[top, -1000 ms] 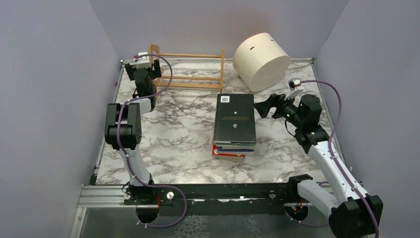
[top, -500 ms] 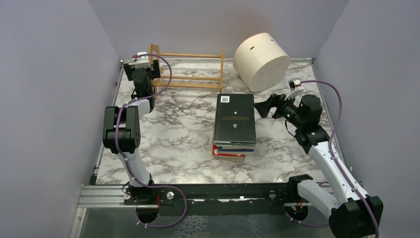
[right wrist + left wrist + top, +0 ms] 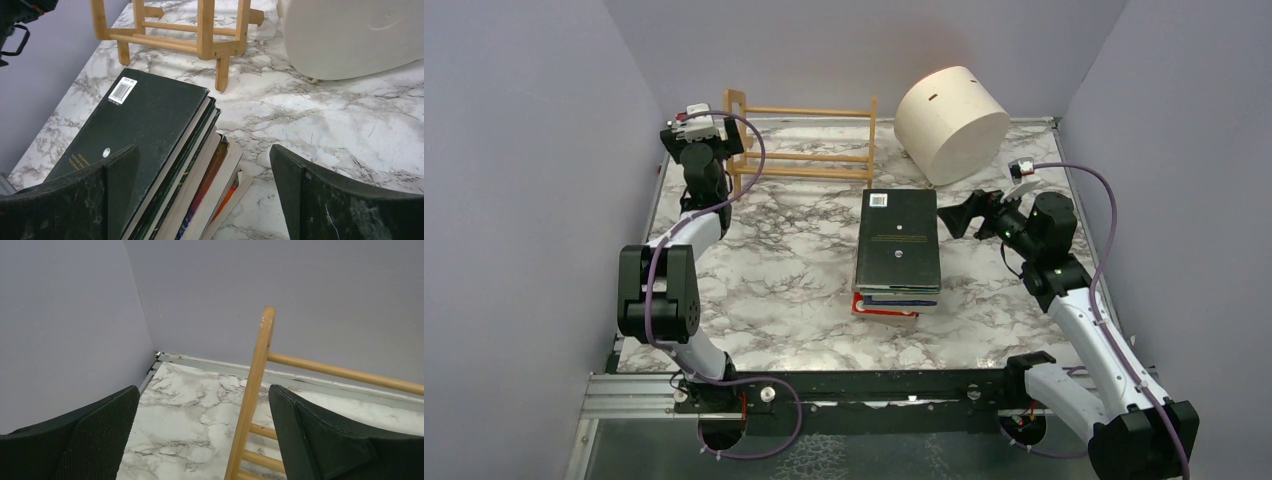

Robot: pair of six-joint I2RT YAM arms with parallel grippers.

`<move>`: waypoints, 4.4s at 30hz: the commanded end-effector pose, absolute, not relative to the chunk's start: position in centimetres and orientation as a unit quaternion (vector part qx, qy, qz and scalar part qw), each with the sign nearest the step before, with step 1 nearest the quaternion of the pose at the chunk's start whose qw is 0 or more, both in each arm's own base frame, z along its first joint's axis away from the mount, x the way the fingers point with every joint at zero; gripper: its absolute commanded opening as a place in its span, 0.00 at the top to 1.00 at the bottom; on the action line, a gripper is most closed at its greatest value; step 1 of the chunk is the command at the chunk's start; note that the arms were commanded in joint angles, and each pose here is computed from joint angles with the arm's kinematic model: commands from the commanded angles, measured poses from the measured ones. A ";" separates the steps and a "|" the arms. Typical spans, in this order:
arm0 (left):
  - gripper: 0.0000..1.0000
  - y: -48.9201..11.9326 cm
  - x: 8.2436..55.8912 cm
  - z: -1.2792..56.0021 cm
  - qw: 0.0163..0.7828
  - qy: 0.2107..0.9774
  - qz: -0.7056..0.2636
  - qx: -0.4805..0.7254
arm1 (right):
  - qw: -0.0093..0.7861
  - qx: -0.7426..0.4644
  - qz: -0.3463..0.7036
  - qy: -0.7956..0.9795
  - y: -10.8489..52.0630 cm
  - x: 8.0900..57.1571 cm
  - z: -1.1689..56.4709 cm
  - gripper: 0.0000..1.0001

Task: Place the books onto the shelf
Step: Move the shelf to the center of the board, then pick up the book from the center of the board.

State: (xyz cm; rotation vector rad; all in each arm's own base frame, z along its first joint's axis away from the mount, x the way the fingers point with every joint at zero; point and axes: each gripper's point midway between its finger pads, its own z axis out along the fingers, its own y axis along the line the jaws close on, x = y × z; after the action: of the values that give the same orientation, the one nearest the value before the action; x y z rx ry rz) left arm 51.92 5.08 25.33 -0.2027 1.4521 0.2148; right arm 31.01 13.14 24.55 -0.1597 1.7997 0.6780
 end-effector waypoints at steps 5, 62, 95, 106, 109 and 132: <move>0.01 -1.9 46.2 30.4 0.759 0.637 -0.001 -0.136 | 0.594 -0.071 0.274 0.753 12.6 30.3 27.1 0.00; 0.12 -21.9 33.7 23.2 0.521 0.784 -0.334 -0.053 | 0.502 0.057 0.187 0.842 8.3 27.6 17.7 0.00; 0.20 -29.8 27.0 23.7 0.404 0.721 -0.556 -0.086 | 0.547 0.042 0.207 0.810 8.5 26.3 22.1 0.00; 0.20 -29.6 25.9 23.1 0.403 0.723 -0.555 -0.085 | 0.541 0.016 0.237 0.807 9.9 26.5 22.9 0.01; 0.20 -29.4 26.2 22.9 0.411 0.724 -0.547 -0.087 | 0.521 0.036 0.215 0.825 9.2 26.8 21.3 0.01; 0.12 -25.5 30.0 22.7 0.489 0.759 -0.418 -0.097 | 0.370 0.111 0.266 0.883 11.3 25.3 8.4 0.00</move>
State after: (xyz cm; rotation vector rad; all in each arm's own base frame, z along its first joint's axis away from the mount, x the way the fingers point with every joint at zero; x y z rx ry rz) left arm 29.23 -26.16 22.20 -0.2409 1.8614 -1.0520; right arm 24.63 10.56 8.01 0.2857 2.3107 0.6339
